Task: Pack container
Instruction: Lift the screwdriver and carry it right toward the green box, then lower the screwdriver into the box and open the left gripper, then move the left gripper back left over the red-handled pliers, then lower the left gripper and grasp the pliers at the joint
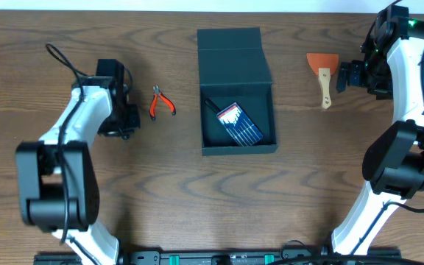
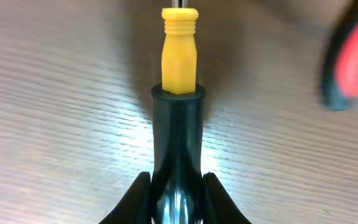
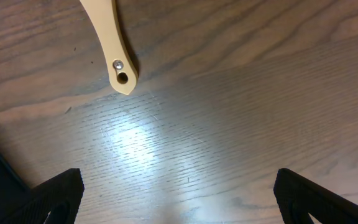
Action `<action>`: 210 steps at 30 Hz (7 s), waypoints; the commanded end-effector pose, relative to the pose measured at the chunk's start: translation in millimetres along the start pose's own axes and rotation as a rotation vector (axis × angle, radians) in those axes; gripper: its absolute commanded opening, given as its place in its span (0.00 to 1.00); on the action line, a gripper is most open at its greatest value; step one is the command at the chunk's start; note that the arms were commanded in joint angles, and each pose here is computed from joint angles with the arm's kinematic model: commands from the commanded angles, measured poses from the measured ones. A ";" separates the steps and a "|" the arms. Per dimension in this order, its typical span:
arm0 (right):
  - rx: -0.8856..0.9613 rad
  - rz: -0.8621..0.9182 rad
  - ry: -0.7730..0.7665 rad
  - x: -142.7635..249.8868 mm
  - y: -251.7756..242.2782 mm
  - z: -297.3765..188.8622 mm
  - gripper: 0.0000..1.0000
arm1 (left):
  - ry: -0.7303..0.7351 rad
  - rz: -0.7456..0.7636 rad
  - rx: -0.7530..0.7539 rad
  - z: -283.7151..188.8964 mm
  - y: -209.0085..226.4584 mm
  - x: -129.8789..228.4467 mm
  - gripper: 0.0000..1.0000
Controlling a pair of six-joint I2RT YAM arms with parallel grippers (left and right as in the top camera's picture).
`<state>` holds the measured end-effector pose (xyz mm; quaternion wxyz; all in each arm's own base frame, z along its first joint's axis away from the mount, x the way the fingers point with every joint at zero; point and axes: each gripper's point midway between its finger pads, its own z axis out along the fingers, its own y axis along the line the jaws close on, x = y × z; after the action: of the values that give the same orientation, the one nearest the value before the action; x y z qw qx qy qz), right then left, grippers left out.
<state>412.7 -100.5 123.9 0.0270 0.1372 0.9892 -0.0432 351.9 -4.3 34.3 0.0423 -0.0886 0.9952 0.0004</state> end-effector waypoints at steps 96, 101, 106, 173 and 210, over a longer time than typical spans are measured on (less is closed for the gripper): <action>0.003 -0.002 0.005 0.7 -1.9 1.4 0.99 | -0.156 0.420 0.276 -32.4 -241.8 65.2 0.36; 0.004 -0.002 0.005 0.7 -1.9 1.4 0.99 | -0.192 0.431 0.298 -50.3 -249.9 55.9 0.36; 0.003 -0.002 0.005 0.7 -1.9 1.4 0.99 | -0.269 0.435 0.333 -99.0 -262.3 30.1 0.36; 0.004 -0.002 0.005 0.7 -1.9 1.4 0.99 | -0.046 0.399 0.042 27.2 -75.4 -70.4 0.82; 0.004 -0.002 0.005 0.6 -1.9 1.4 0.99 | -0.065 0.373 0.026 48.8 -72.0 -66.9 0.82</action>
<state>412.7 -100.5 123.9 0.0270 0.1370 0.9893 -0.0432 438.0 -64.5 1.0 0.0855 0.1011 0.9911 -0.0096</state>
